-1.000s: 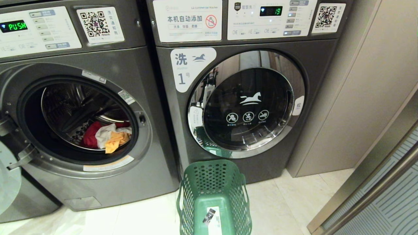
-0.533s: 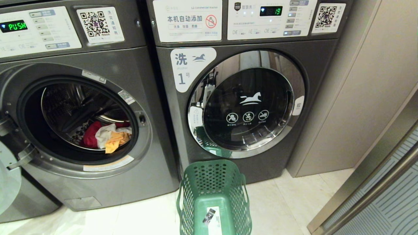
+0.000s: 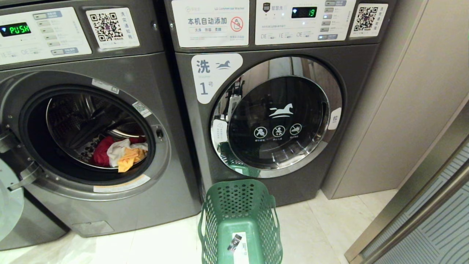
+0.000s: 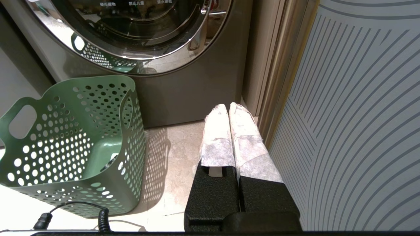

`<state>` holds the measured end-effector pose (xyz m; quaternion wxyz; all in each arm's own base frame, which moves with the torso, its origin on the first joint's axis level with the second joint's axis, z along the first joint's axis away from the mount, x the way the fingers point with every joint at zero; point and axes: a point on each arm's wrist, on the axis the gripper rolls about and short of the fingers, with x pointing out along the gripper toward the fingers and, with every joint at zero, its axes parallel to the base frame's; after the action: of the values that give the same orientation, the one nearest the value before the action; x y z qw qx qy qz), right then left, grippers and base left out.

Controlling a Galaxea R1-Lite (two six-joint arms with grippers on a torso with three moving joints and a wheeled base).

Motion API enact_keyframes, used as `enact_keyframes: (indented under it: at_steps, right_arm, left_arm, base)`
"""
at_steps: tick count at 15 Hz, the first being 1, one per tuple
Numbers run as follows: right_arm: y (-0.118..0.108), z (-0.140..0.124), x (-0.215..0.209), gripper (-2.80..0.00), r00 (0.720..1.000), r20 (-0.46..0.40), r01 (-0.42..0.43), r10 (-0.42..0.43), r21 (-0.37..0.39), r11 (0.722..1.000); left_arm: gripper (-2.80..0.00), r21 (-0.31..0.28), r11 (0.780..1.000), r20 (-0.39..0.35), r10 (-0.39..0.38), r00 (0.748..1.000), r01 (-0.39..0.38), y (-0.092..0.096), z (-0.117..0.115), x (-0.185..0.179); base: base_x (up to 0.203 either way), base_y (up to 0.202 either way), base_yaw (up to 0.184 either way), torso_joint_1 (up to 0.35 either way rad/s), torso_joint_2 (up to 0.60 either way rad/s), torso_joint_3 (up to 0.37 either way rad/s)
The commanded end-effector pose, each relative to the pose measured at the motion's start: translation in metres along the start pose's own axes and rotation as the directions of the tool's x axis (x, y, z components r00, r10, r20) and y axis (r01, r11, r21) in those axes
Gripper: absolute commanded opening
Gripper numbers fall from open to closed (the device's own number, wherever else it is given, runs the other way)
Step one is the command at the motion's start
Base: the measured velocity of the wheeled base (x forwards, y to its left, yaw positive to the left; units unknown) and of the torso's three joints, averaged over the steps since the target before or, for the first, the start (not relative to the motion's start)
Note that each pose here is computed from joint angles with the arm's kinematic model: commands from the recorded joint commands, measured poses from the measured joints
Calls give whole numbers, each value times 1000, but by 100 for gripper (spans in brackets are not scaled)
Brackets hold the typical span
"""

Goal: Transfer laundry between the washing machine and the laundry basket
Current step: Pick a cloth and place it into the basket

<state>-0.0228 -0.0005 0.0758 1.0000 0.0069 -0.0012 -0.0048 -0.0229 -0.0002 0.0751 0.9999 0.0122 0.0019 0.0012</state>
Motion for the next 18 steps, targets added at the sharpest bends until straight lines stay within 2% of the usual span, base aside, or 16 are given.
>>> enact_keyframes:
  at_steps: [1,10,18]
  right_arm:
    - [0,0,0,-280,1000,1,0,0,0,1000]
    - [0,0,0,-280,1000,-1,0,0,0,1000]
    - [0,0,0,-280,1000,1,0,0,0,1000]
  left_arm:
    - [-280,-9,1000,1,4,1000,-4,0,0,0]
    - [-280,-11,1000,1,4,1000,-4,0,0,0]
    - [-280,-12,1000,1,4,1000,-4,0,0,0]
  base:
    - [0,0,0,0,0,0]
    - [0,0,0,0,0,0]
    - [1,179,-1,2,3,4]
